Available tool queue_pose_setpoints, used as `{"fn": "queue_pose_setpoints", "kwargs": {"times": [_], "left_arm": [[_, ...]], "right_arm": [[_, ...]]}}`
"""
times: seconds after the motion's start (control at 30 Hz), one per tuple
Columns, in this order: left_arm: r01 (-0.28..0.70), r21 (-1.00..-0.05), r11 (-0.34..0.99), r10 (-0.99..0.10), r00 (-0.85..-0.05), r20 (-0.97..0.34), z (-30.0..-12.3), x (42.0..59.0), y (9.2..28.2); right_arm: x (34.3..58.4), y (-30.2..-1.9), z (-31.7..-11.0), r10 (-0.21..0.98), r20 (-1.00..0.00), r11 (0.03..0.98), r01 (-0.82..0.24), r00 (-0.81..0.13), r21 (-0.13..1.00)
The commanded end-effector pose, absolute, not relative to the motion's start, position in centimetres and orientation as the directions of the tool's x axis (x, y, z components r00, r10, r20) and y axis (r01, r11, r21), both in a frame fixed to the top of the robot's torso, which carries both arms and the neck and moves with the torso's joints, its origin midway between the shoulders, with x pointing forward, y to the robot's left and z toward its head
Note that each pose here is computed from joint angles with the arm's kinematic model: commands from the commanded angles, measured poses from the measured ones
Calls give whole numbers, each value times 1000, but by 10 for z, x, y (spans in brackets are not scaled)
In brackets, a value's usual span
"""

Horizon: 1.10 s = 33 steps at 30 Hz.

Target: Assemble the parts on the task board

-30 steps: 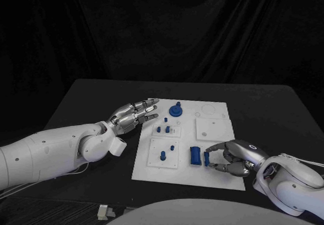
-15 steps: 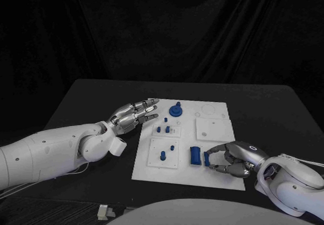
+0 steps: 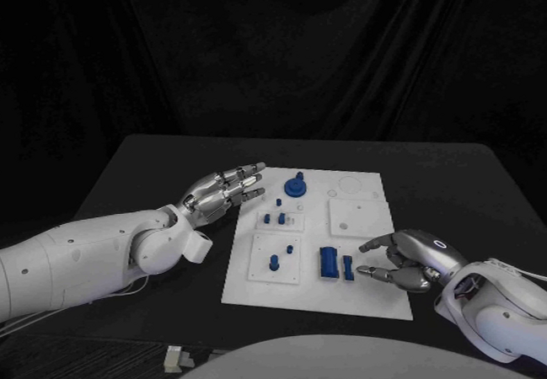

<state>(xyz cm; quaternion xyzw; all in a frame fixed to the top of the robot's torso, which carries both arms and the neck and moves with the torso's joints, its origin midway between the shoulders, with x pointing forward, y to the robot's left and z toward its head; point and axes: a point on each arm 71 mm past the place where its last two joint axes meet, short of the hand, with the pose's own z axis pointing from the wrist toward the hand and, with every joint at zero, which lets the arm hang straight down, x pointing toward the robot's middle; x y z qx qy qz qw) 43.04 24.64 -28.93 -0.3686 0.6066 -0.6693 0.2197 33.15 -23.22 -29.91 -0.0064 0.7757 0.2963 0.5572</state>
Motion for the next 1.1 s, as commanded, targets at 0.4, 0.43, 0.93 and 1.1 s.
{"fn": "queue_pose_setpoints", "kwargs": {"times": [0.4,0.43,0.93,1.1], "left_arm": [[44,-989,-139,-800,-594,86,-280,433,245],[50,-990,-134,-803,-591,79,-280,434,244],[106,-991,-79,-840,-542,9,-285,445,229],[12,-998,-56,-824,-566,39,-290,445,227]], "right_arm": [[368,-259,-261,717,-678,610,-324,-163,723],[370,-260,-262,730,-659,590,-319,-182,742],[370,-268,-294,840,-362,324,-162,-404,932],[372,-270,-296,819,-448,415,-169,-359,894]]}}
